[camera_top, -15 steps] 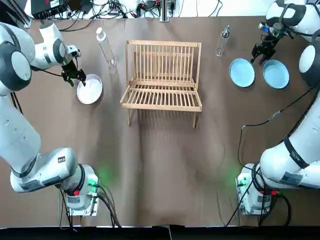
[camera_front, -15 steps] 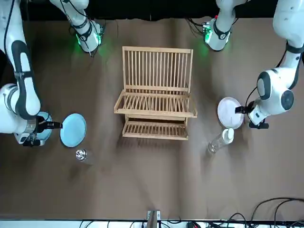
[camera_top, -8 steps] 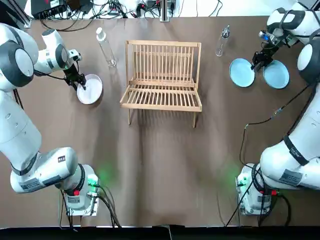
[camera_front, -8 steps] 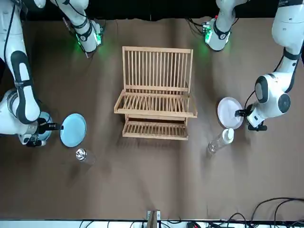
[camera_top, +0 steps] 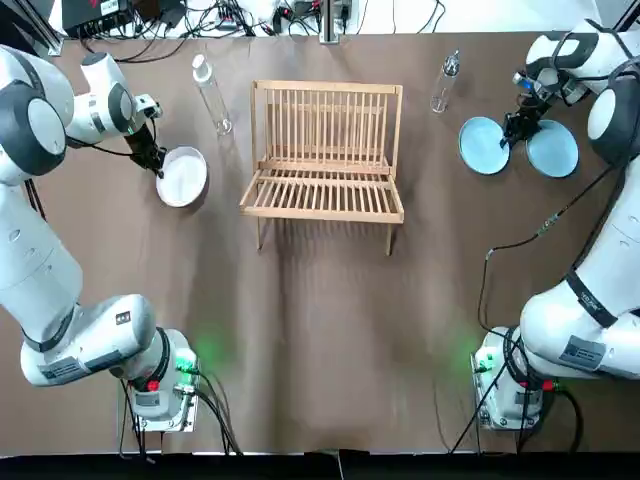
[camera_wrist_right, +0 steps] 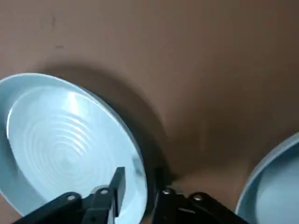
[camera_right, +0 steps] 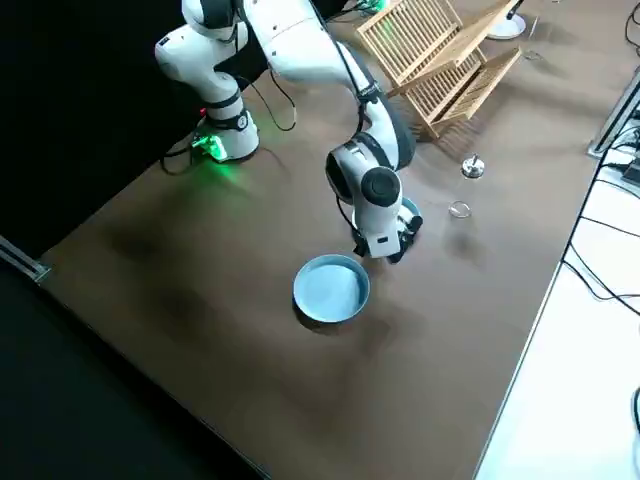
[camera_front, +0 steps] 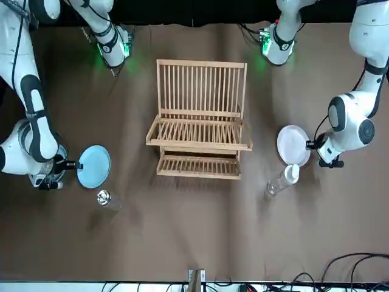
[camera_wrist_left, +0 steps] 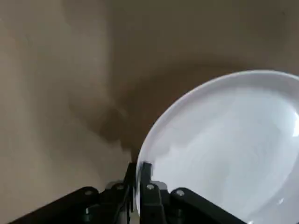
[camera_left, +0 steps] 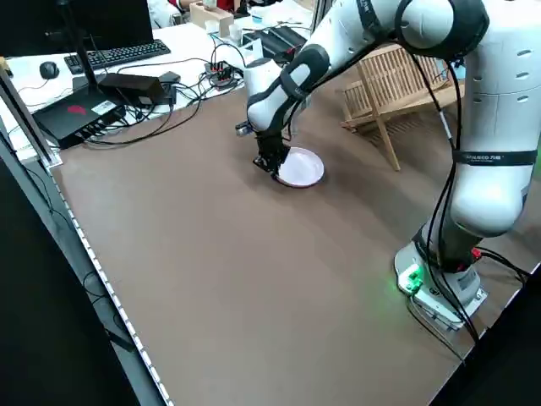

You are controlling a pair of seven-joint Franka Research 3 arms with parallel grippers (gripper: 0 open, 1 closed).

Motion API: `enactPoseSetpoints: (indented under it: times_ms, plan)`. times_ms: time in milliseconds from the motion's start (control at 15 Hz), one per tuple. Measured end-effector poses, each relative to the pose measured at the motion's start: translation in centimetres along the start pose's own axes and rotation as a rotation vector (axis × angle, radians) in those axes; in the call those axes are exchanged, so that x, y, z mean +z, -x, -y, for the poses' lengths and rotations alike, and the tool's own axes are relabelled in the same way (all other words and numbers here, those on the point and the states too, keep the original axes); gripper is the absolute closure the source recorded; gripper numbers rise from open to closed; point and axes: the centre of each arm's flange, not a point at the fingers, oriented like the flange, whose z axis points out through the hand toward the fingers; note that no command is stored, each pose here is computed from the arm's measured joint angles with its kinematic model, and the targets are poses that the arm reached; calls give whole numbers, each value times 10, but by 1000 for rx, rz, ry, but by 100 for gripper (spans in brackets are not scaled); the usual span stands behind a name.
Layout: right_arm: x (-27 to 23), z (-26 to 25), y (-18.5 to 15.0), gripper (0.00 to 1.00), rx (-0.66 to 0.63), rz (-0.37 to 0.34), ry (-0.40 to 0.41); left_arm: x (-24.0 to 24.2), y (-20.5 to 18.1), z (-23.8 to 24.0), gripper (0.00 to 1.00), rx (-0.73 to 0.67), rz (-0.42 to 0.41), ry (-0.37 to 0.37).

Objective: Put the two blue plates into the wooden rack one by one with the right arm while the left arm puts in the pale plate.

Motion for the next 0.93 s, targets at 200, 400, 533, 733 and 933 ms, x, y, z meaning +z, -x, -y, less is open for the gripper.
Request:
enactPoseSetpoints:
  times_ms: [200,400,533,733,933]
  plan:
    - [3,-1,0,82,1,6,-2,-20,1,-4,94,2,62,19]
    - [2,0,0,97,-2,11,-6,-59,3,-12,96,-12,173,78]
    - [2,2,-1,97,-22,13,-8,-96,10,-21,96,-23,264,112]
    - [-7,13,3,97,-77,101,-67,-150,29,-34,96,-50,391,165]
    - [-65,45,11,97,-131,221,-157,-192,47,-66,96,-107,504,215]
